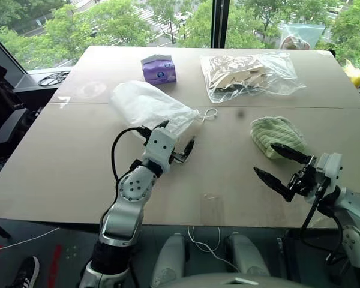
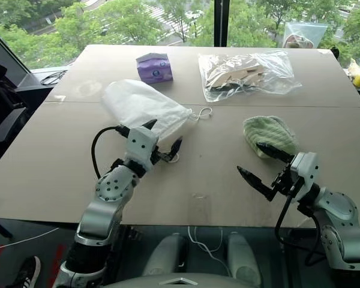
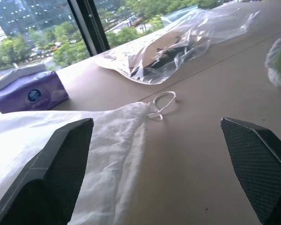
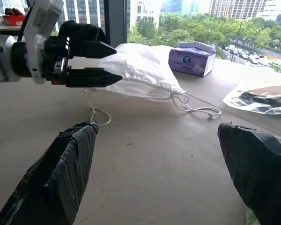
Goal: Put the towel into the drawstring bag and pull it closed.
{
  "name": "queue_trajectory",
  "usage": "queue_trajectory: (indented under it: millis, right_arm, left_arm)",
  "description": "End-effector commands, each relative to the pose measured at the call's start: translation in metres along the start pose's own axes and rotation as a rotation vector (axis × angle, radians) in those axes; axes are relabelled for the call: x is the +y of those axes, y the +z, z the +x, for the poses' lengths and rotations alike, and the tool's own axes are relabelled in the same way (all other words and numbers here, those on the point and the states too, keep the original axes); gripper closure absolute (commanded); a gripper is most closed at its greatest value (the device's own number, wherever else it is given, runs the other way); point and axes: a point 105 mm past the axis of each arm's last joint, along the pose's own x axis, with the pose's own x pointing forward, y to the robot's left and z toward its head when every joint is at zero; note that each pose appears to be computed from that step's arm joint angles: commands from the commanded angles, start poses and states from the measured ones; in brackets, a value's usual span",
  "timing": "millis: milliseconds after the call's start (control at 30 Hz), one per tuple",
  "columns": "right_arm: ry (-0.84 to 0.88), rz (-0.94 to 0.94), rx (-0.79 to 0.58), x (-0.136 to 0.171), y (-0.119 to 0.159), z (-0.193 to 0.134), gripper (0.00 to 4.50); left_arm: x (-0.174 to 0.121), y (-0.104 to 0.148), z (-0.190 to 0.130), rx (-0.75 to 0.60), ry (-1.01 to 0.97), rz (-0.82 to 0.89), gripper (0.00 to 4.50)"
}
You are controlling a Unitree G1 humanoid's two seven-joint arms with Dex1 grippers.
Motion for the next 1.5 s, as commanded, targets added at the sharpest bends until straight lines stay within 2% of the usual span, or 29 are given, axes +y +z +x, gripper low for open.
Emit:
queue_trajectory:
  millis: [33,200,300,400,433,467,533,567,600,700,867,1033,1133,1233,1300,1400,1500]
  right_arm:
    - [0.002,-0.026,-0.034,0.002,0.011,0.001,0.1]
    - [-0.009,-0.034,-0.038,0.0,0.013,0.001,0.1]
    - [-0.019,-0.04,-0.036,-0.001,0.013,0.0,0.1]
    - [-0.025,-0.043,-0.035,-0.001,0.013,-0.001,0.0]
    - [-0.026,-0.044,-0.035,0.0,0.014,-0.001,0.0]
    - [-0.024,-0.049,-0.032,0.0,0.014,-0.001,0.0]
    - [-0.018,-0.057,-0.026,0.001,0.014,-0.001,0.0]
    - [-0.018,-0.059,-0.026,0.0,0.014,-0.001,0.0]
    - [-0.018,-0.06,-0.027,0.0,0.015,0.0,0.0]
    - [-0.019,-0.062,-0.027,0.0,0.016,0.0,0.0]
    - [-0.063,-0.083,0.01,-0.007,0.012,-0.002,0.0]
    - [-0.248,-0.246,0.207,-0.05,0.006,-0.012,0.0]
    - [-0.311,-0.222,0.327,-0.068,-0.003,-0.02,0.0]
    - [-0.361,-0.191,0.359,-0.081,-0.008,-0.022,0.0]
    - [-0.35,-0.16,0.368,-0.081,-0.013,-0.015,0.0]
    - [-0.201,-0.29,0.453,-0.066,-0.025,-0.004,0.0]
    - [-0.104,-0.404,0.525,-0.058,-0.035,0.001,0.0]
  left_arm:
    - [0.0,-0.004,0.008,0.002,0.047,0.202,0.0]
    - [-0.001,-0.01,0.017,0.007,0.06,0.315,0.0]
    - [0.011,-0.011,0.02,0.009,0.141,0.319,0.0]
    - [0.017,-0.016,0.02,0.029,0.168,0.335,0.79]
    - [0.017,-0.019,0.019,0.044,0.164,0.339,1.32]
    - [0.018,-0.023,0.019,0.057,0.163,0.336,1.58]
    - [0.019,-0.03,0.017,0.086,0.17,0.298,2.54]
    - [0.02,-0.034,0.016,0.098,0.174,0.291,2.84]
    - [0.021,-0.036,0.016,0.103,0.175,0.293,3.4]
    - [0.025,-0.041,0.014,0.111,0.18,0.308,4.45]
    - [0.034,-0.037,0.012,0.1,0.175,0.272,4.45]
    - [0.038,-0.029,-0.002,0.046,0.034,-0.008,4.45]
    - [0.042,-0.03,-0.013,0.03,-0.053,-0.093,4.45]
    - [0.053,-0.034,-0.019,0.037,-0.078,-0.157,4.45]
    - [0.063,-0.029,-0.012,0.03,-0.059,-0.21,4.45]
    - [0.067,-0.018,0.0,0.021,-0.06,-0.291,4.45]
    - [0.057,-0.012,0.006,0.053,-0.103,-0.376,4.45]
